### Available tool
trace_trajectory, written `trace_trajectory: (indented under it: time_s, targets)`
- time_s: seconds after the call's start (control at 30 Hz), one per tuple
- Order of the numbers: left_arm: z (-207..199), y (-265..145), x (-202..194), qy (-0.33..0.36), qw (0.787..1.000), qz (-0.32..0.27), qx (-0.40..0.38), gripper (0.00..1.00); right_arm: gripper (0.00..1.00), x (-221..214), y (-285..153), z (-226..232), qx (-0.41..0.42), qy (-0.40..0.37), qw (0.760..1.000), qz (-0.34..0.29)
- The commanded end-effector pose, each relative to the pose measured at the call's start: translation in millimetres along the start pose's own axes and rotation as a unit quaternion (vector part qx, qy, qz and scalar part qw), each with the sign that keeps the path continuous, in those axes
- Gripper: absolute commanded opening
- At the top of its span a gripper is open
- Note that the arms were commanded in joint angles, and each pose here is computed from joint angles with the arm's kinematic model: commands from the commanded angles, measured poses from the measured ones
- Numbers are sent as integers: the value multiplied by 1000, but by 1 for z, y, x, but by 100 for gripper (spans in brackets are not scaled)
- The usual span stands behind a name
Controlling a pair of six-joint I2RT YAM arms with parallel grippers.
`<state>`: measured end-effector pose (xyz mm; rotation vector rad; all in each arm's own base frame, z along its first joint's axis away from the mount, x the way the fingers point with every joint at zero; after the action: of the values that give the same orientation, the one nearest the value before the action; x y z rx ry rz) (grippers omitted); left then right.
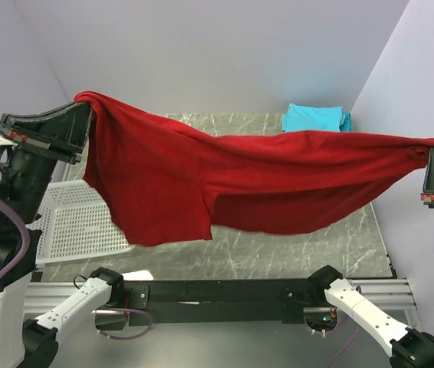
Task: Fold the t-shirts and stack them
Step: Flatten the tshirt out
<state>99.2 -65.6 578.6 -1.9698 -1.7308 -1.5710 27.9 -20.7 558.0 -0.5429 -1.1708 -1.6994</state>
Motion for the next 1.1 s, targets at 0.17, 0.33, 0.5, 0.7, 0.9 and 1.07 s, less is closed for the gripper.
trace_trajectory:
  time_s: [0.17,0.33,0.5,0.7,0.9,1.07]
  targets:
    - [71,51,-80,-27,987,88,132,9,0,-70,42,-22,-189,-87,977,52]
    - [175,68,-192,-53,941,165,290,13,0,-176,73,-40,-264,-161,940,145]
    - [258,62,-268,-85,900,249,347,50,14,-311,100,-98,-282,-178,891,307]
    - [275,65,-291,-85,885,302,343,96,87,-357,117,-134,-319,-190,845,385]
    - [255,46,-292,-112,882,333,314,99,89,-353,90,-126,-279,-148,862,398]
    - [225,1,-329,-153,861,395,281,99,90,-379,32,-118,-196,-57,866,457]
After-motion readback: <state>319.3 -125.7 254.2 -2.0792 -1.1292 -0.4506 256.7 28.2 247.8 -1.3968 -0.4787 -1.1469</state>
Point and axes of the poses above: each gripper's point midway between its finger pads, its own y axis out along the fingers, its own z axis along the line the jaws close on, x = y × z, the point moved 9 cm from there along -y, back along the fingers, and after that the axes turned 5 degrees about -y, right-handed, at the moved point
